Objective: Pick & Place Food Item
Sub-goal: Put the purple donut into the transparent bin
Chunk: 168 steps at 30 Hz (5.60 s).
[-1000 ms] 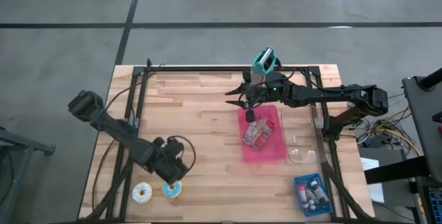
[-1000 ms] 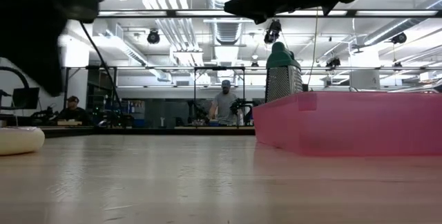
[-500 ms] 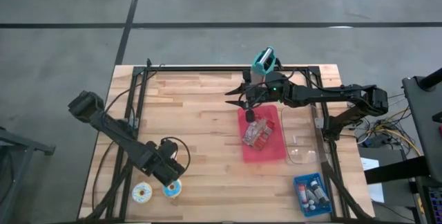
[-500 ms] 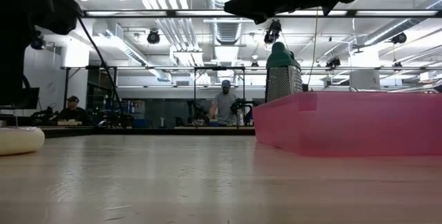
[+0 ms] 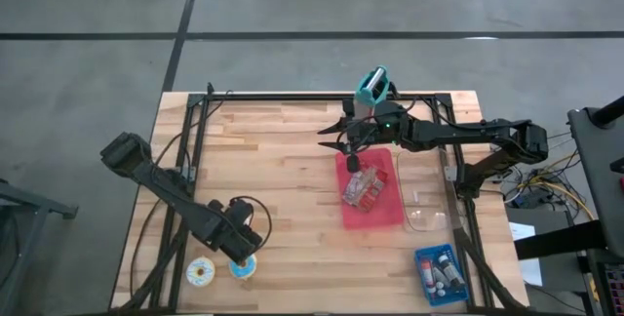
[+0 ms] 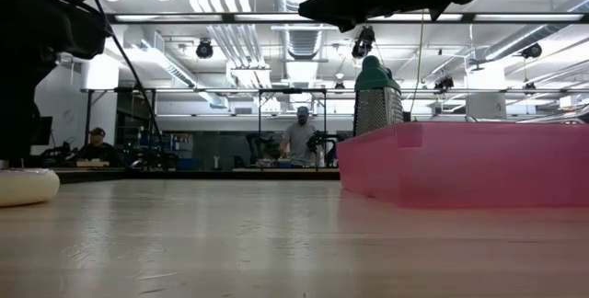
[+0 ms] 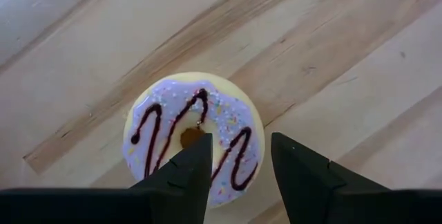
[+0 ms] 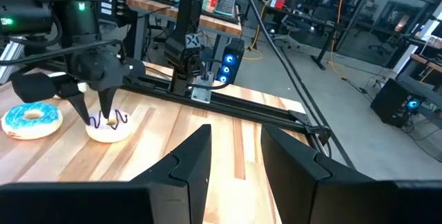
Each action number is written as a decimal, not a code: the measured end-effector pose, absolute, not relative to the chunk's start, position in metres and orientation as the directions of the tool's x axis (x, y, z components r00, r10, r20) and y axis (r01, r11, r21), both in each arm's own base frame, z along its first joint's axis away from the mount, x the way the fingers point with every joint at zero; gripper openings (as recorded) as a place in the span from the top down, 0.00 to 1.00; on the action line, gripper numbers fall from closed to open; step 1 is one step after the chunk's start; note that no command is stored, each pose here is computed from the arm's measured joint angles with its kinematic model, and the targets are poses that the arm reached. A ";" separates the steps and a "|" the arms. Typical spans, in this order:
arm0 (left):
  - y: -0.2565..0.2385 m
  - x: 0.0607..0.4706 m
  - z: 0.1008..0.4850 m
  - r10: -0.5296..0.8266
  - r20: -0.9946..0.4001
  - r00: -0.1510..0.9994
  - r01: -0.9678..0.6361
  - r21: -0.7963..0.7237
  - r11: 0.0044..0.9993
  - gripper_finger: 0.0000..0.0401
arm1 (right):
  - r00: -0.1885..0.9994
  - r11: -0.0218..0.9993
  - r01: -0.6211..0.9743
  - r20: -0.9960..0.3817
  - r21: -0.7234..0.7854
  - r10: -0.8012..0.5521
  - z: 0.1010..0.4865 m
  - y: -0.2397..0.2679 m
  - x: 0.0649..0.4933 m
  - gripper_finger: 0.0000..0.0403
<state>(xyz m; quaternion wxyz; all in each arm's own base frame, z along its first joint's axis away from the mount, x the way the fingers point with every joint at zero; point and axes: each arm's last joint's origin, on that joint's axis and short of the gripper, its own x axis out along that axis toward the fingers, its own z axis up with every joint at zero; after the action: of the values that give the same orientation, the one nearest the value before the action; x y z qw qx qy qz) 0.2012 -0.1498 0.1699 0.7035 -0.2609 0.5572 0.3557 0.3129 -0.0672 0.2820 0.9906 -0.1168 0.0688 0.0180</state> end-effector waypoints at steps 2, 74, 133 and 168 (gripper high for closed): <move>-0.149 0.201 0.170 0.211 -0.970 0.124 -0.790 0.033 0.612 0.62 | 0.990 0.972 -0.052 -0.140 -0.229 0.020 0.282 -0.067 0.313 0.70; -0.155 0.252 0.208 0.416 -0.662 0.624 -0.413 0.172 0.894 0.92 | 0.990 0.972 -0.052 -0.140 -0.229 0.020 0.282 -0.067 0.313 0.70; -0.148 0.398 0.131 -0.169 -0.889 0.426 0.194 -0.092 0.977 0.91 | 0.990 0.972 -0.052 -0.142 -0.229 0.020 0.282 -0.067 0.313 0.70; -0.133 0.363 0.236 -0.197 -0.766 0.611 0.290 -0.014 0.957 0.55 | 0.990 0.972 -0.052 -0.141 -0.229 0.020 0.282 -0.067 0.313 0.70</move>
<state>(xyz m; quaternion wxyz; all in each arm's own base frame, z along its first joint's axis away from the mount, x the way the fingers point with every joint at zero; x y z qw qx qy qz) 0.3635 -0.1333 0.2361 0.8959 0.0556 0.4193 -0.1359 0.3130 -0.0671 0.2821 0.9906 -0.1167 0.0688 0.0182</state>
